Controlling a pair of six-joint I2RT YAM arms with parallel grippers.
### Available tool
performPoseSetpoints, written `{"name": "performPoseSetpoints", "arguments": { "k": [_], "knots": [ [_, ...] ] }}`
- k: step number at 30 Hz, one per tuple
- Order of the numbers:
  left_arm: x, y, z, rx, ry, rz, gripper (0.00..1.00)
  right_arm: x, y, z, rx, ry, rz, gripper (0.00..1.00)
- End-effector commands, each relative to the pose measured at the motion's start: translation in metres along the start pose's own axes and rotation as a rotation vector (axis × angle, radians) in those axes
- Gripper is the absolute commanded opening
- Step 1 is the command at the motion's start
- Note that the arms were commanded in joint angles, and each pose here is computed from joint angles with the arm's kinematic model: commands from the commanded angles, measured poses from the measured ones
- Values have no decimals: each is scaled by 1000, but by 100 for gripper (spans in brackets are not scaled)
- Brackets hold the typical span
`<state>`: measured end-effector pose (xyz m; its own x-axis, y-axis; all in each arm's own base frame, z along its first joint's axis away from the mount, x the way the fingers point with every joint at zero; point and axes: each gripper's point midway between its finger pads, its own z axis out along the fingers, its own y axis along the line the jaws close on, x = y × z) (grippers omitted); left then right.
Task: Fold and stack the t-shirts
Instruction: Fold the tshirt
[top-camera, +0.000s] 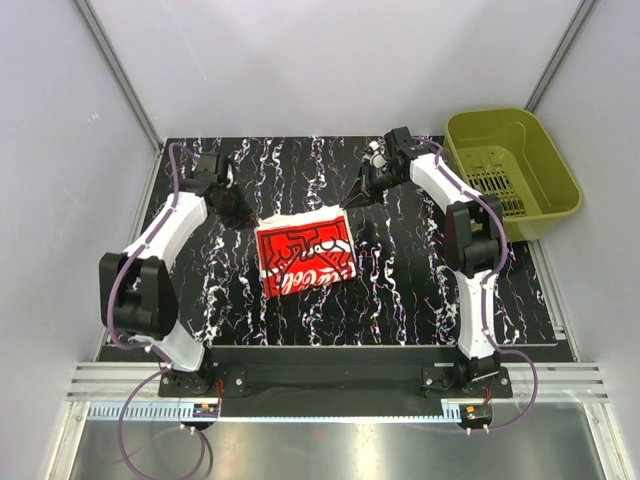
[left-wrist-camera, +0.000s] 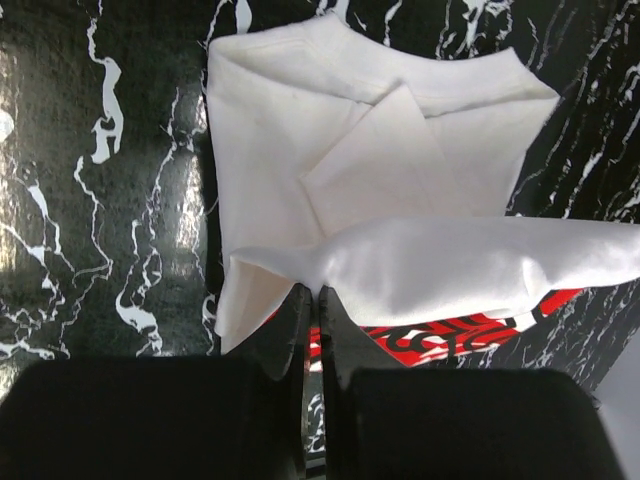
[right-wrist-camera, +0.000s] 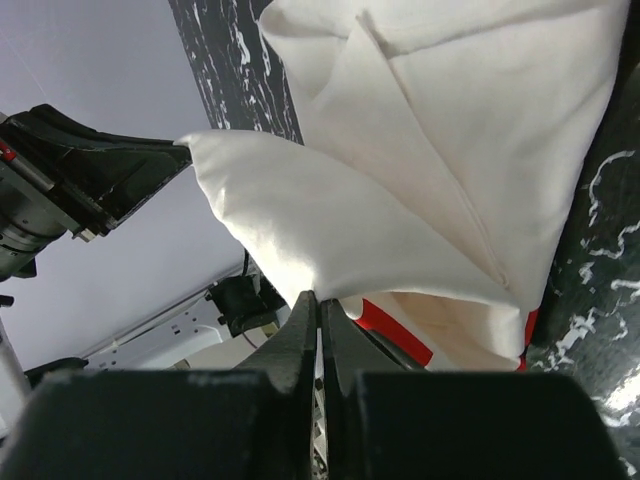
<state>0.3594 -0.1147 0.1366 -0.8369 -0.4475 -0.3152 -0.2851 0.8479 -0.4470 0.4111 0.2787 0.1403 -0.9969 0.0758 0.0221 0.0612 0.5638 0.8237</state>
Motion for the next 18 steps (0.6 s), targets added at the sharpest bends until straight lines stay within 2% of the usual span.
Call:
{"name": "performPoseSetpoints", "arguments": {
  "k": [1, 4, 5, 6, 8, 9, 11, 12, 13, 17, 18],
  "knots": [
    [-26, -13, 3, 47, -63, 32, 0, -16, 7, -3, -42, -8, -48, 5],
    [-37, 3, 13, -36, -106, 21, 3, -26, -3, 5, -43, -6, -35, 12],
    [-45, 6, 14, -62, -126, 17, 4, -29, -11, 10, -32, -2, -35, 21],
    [-48, 10, 17, -88, -126, 16, 7, -35, -9, 9, -27, -17, -56, 25],
    [-60, 13, 10, -138, -165, 18, 24, -39, -16, 9, 18, -24, -61, 32],
    [-63, 12, 6, -143, -179, 26, 27, -47, -15, 9, 29, -37, -102, 40],
    [-69, 8, -9, -148, -227, 33, 34, -51, -21, 6, 84, -43, -117, 47],
    [-68, 4, -15, -143, -241, 41, 42, -60, -16, 3, 89, -66, -176, 52],
    [-68, 0, -27, -135, -267, 45, 46, -67, -18, 2, 117, -91, -199, 53],
    [-33, -20, -41, -33, -232, 62, 47, -93, -11, 13, 59, -160, -237, 56],
    [-23, -26, -42, -6, -215, 58, 44, -96, -10, 18, 38, -163, -234, 56]
  ]
}}
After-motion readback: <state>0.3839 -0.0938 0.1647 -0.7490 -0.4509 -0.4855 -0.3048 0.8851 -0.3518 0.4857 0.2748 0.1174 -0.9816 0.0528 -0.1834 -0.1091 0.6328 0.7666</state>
